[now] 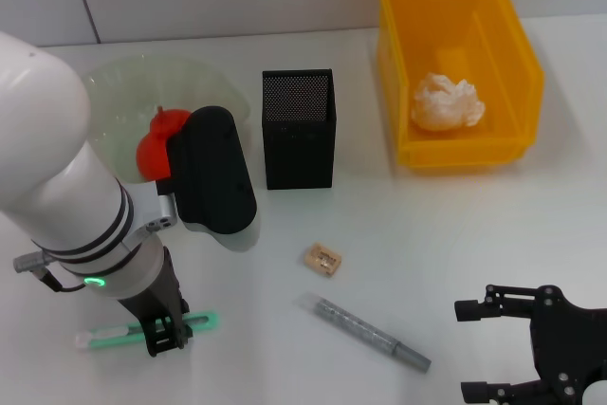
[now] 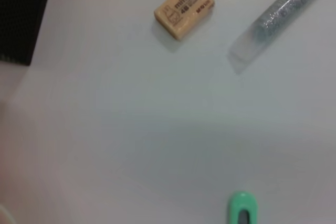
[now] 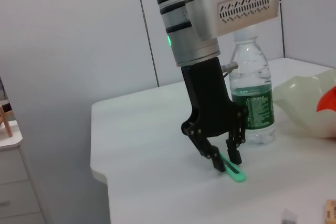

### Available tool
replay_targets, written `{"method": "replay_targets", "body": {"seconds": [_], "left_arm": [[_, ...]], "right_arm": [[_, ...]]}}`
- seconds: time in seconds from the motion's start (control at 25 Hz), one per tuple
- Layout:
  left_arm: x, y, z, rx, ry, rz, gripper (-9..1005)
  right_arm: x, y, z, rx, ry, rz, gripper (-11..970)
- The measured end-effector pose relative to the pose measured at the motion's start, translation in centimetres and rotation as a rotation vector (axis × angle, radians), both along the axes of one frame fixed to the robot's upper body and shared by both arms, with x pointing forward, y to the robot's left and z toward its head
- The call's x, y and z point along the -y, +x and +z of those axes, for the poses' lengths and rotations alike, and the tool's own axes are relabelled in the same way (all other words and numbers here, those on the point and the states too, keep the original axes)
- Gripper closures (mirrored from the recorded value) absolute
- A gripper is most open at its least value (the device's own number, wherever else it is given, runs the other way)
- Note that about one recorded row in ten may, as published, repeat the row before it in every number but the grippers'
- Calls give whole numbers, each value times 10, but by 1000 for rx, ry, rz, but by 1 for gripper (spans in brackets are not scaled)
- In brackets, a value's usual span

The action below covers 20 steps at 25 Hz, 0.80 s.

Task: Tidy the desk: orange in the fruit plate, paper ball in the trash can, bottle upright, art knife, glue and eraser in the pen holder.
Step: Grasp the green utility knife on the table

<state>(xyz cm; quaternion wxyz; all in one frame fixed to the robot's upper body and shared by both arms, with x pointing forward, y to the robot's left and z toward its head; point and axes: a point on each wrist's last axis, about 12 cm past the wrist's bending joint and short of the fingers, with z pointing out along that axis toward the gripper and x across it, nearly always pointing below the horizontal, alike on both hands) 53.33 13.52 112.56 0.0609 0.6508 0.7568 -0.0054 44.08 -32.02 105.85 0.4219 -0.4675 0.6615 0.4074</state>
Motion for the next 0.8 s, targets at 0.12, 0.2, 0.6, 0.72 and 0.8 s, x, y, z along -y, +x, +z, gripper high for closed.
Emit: {"method": "replay_targets", "body": {"seconds": [0.12, 0.2, 0.6, 0.72, 0.8], "left_arm": [[0, 0, -1, -2, 2, -1, 709], [-1, 0, -2, -6, 6, -1, 731], [0, 0, -4, -5, 11, -10, 773], [0, 0, -4, -2, 12, -21, 773], [1, 0, -4, -1, 12, -31, 774]], "right_arm": [[0, 0, 0, 0, -1, 0, 127], [0, 0, 0, 0, -2, 1, 127], [0, 2, 1, 3, -5, 7, 127], [0, 2, 1, 3, -5, 7, 127], [0, 2, 1, 3, -4, 6, 127]]}}
